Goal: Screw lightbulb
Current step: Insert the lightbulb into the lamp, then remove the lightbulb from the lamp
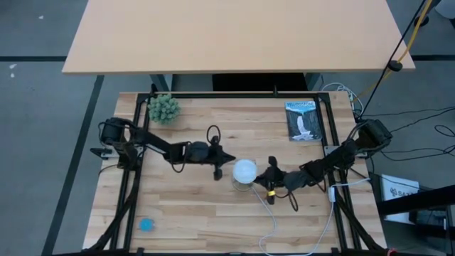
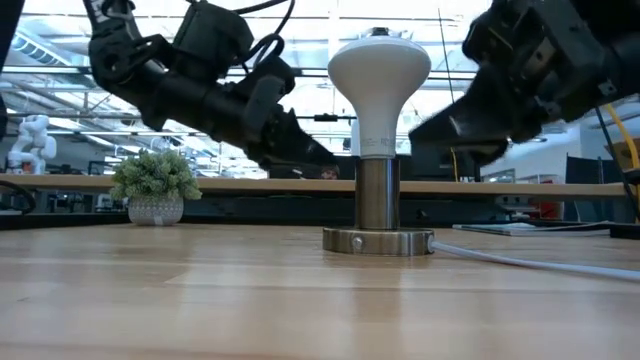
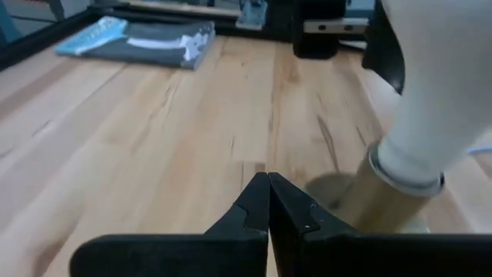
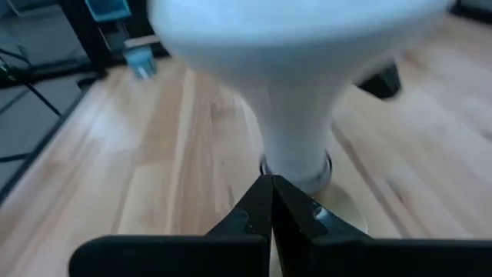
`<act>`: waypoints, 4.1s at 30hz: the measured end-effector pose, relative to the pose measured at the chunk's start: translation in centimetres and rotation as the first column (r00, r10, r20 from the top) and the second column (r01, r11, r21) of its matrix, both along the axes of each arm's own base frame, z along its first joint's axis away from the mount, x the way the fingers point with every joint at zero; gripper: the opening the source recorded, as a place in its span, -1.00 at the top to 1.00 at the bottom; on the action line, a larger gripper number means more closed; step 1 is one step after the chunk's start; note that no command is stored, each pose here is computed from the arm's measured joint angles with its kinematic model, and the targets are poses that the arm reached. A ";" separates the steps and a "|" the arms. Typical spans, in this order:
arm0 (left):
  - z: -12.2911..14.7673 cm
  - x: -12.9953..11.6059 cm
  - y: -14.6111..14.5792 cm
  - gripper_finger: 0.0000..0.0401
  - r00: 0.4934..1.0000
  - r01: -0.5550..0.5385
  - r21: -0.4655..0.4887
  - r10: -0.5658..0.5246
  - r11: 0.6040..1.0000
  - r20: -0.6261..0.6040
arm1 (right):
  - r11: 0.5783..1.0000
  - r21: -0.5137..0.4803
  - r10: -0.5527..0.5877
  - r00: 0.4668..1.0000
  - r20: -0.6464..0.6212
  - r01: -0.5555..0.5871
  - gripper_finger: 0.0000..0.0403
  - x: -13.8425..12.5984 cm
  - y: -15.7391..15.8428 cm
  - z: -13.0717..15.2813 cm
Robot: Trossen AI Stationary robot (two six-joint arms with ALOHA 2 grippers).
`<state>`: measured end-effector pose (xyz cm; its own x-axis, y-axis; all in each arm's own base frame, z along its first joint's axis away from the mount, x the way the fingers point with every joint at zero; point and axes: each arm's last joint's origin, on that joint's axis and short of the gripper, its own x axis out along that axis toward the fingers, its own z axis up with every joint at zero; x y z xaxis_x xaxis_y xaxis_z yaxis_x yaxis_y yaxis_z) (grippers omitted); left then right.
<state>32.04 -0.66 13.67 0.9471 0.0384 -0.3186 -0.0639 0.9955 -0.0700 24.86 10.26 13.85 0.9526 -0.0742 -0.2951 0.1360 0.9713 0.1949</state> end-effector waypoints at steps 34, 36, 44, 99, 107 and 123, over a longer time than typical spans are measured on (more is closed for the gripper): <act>0.4 2.8 -3.0 1.00 0.984 0.175 -0.008 -0.175 0.985 0.022 | 0.997 -0.067 -0.031 0.998 -0.059 0.027 1.00 2.0 -2.1 0.7; 0.4 2.7 -3.2 1.00 0.986 0.164 -0.023 -0.164 0.986 0.018 | 0.992 -0.071 -0.105 0.992 -0.076 0.100 1.00 2.0 -2.6 0.5; -0.2 2.2 -5.7 1.00 0.950 0.301 -0.142 -0.309 0.943 -0.040 | 0.914 -0.080 -0.407 0.899 -0.163 0.399 1.00 0.9 -3.8 -1.0; 0.3 2.3 -4.9 1.00 0.998 0.064 0.004 -0.064 0.998 -0.013 | 0.997 0.066 0.048 0.998 -0.035 -0.046 1.00 1.0 -0.3 2.0; 0.3 2.5 -3.7 1.00 1.000 0.012 0.012 -0.012 1.000 -0.015 | 0.992 0.090 0.099 0.993 -0.071 -0.092 1.00 0.8 0.0 1.7; 0.7 2.3 -6.0 1.00 0.979 0.202 -0.044 -0.201 0.978 0.023 | 0.987 0.000 -0.158 0.977 -0.141 0.159 1.00 0.3 -1.1 0.7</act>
<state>34.33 -6.71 14.33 0.9398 -0.1680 -0.2977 0.1394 0.9835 -0.1151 25.19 9.12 14.53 0.8782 -0.2169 -0.4263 0.3148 0.9331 0.1738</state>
